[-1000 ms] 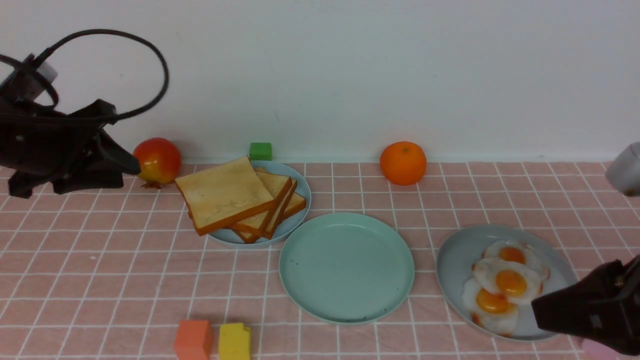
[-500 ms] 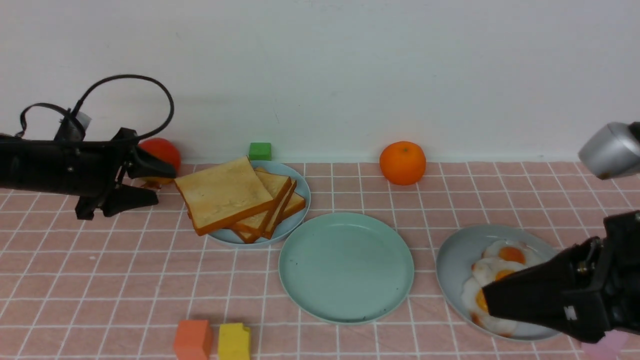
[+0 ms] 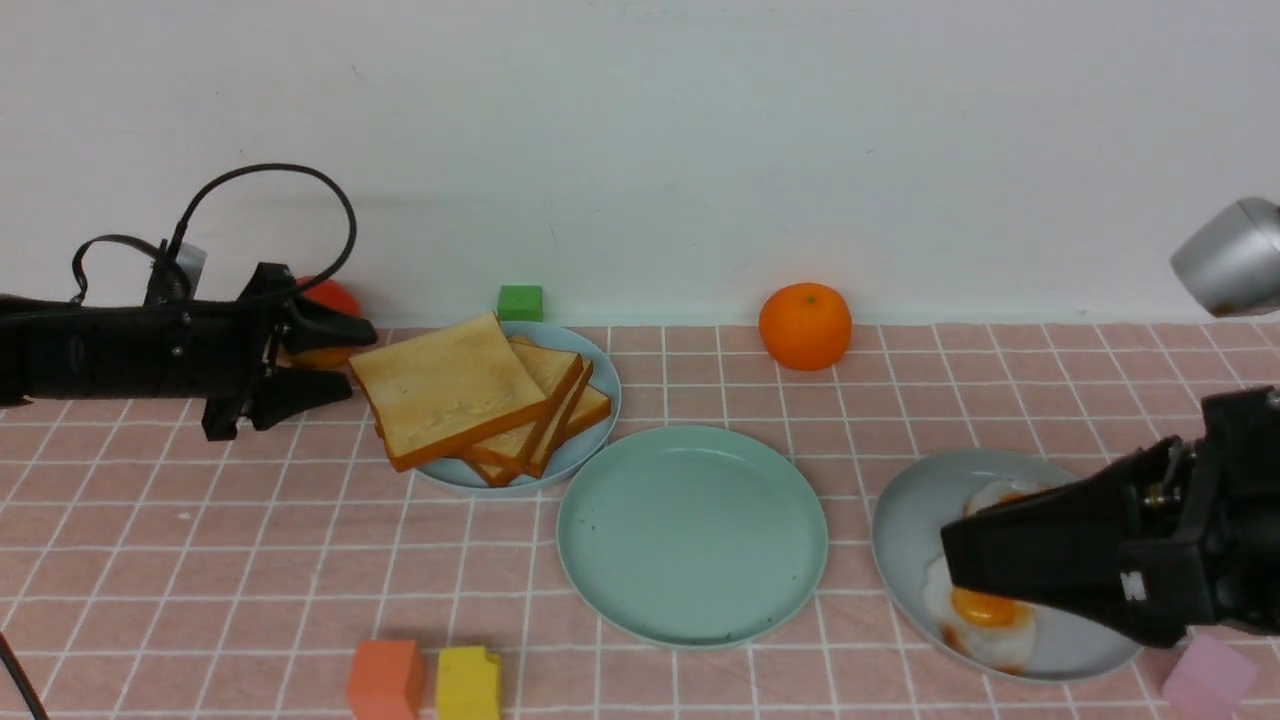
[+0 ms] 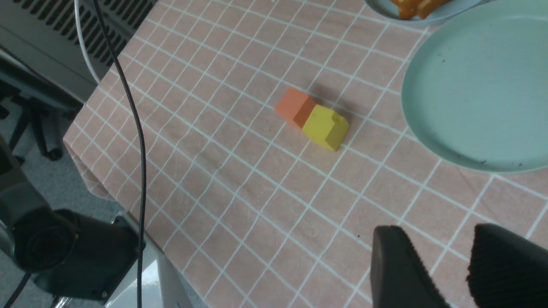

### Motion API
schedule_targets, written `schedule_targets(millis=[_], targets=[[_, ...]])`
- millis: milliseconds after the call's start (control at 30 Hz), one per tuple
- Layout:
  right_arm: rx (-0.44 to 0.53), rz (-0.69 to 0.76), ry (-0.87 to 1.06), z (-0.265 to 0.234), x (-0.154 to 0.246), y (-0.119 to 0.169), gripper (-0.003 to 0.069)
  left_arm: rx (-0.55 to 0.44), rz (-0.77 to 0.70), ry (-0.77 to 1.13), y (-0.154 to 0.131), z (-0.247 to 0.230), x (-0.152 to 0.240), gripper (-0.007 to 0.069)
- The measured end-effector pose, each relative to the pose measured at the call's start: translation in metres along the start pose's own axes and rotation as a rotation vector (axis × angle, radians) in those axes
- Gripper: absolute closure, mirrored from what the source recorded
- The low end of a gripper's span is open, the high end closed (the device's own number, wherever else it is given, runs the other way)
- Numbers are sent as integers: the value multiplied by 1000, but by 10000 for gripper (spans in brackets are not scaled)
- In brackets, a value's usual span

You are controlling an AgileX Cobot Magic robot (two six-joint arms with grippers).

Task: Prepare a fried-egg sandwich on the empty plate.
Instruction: Use the left arm to grab a slice of bread

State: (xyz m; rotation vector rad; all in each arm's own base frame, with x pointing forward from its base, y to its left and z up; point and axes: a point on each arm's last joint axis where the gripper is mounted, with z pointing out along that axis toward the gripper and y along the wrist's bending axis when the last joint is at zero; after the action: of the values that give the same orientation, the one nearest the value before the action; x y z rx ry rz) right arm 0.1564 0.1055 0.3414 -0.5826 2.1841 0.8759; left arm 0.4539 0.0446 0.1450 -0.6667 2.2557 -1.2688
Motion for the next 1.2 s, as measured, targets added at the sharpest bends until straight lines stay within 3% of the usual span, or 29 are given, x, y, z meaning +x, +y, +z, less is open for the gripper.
schedule_targets(millis=[367, 867, 1033, 1100, 1133, 1167, 1200], targets=[[39, -15, -63, -1, -6, -3, 375, 18, 29, -8, -2, 0, -1, 216], [47, -74, -130, -13, -26, 5, 375, 27, 20, 10, 7, 6, 1, 242], [49, -77, -129, -13, -26, 5, 375, 42, 7, 34, 12, 10, 3, 345], [49, -78, -129, -13, -26, 5, 375, 57, -4, 51, 16, 13, 5, 448], [49, -78, -129, -13, -26, 5, 375, 58, -6, 53, 17, 13, 5, 458], [49, -81, -129, -13, -26, 5, 375, 72, -3, 58, 17, 13, 6, 541], [49, -81, -129, -13, -26, 5, 375, 72, -1, 58, 17, 13, 6, 555]])
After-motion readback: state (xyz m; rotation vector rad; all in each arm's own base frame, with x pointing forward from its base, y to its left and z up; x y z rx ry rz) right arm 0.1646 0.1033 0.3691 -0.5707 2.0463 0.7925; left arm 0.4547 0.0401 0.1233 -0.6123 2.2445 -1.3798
